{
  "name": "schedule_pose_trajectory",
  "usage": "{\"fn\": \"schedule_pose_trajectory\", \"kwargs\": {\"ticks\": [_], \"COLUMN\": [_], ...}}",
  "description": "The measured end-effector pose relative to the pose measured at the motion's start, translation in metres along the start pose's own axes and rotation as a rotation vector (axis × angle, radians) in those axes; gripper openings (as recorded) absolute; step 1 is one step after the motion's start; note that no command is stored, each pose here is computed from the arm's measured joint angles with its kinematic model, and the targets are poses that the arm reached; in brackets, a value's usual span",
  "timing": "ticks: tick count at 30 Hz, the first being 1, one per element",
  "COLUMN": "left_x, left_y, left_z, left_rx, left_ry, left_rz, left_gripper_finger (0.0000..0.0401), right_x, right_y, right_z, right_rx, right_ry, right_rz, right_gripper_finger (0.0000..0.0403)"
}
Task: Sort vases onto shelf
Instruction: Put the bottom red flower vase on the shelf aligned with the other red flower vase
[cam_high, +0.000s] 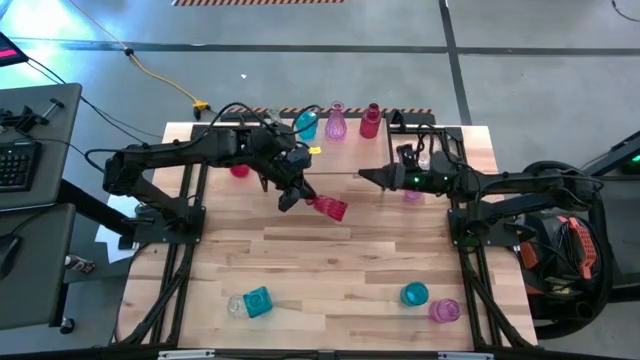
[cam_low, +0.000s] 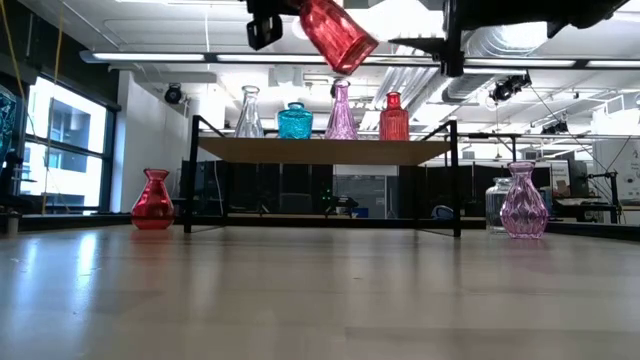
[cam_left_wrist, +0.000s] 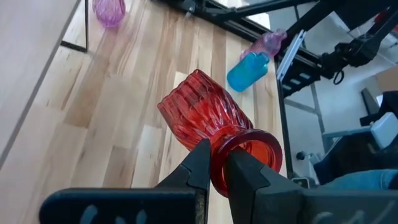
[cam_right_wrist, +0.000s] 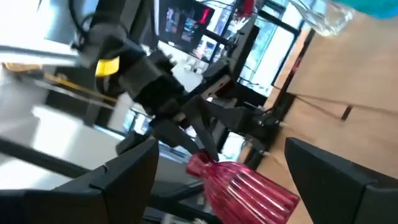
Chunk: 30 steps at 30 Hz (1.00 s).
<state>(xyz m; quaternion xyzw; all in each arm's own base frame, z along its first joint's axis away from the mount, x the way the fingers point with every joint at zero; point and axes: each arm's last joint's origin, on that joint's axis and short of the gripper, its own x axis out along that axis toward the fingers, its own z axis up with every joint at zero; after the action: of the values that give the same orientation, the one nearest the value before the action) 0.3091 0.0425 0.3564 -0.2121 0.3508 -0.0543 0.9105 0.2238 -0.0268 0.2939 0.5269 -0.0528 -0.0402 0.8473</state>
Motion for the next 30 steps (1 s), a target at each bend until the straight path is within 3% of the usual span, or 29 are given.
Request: {"fn": "schedule_pose_trajectory", "kwargs": {"ticks": [9,15,20,30], "left_x": [0.000,-0.002,-0.005,-0.012], "left_y": [0.001,0.004,0.014,0.029], "left_z": [-0.006,-0.006,-0.004,0.000], "left_rx": [-0.021,-0.032,-0.085,-0.126], "left_ry": [0.055,0.061,0.046,0.021], "left_rz": [0.014,0.023,0.052,0.088], "left_gripper_finger": [0.0019,0.0019,0.0019,0.0019], "right_x": [0.040,0.074,0.101,0.130], "right_y": [0.033,0.050,0.056,0.051], "right_z": [0.005,0.001,-0.016,-0.038], "right_rx": [-0.376,-0.581,-0.701,-0.862], "right_ry": [0.159,0.353,0.465,0.462], "right_rz": [-0.136,-0.334,-0.378,-0.489], "right_gripper_finger": [0.0330,0.0330,0.0330,0.0330]}}
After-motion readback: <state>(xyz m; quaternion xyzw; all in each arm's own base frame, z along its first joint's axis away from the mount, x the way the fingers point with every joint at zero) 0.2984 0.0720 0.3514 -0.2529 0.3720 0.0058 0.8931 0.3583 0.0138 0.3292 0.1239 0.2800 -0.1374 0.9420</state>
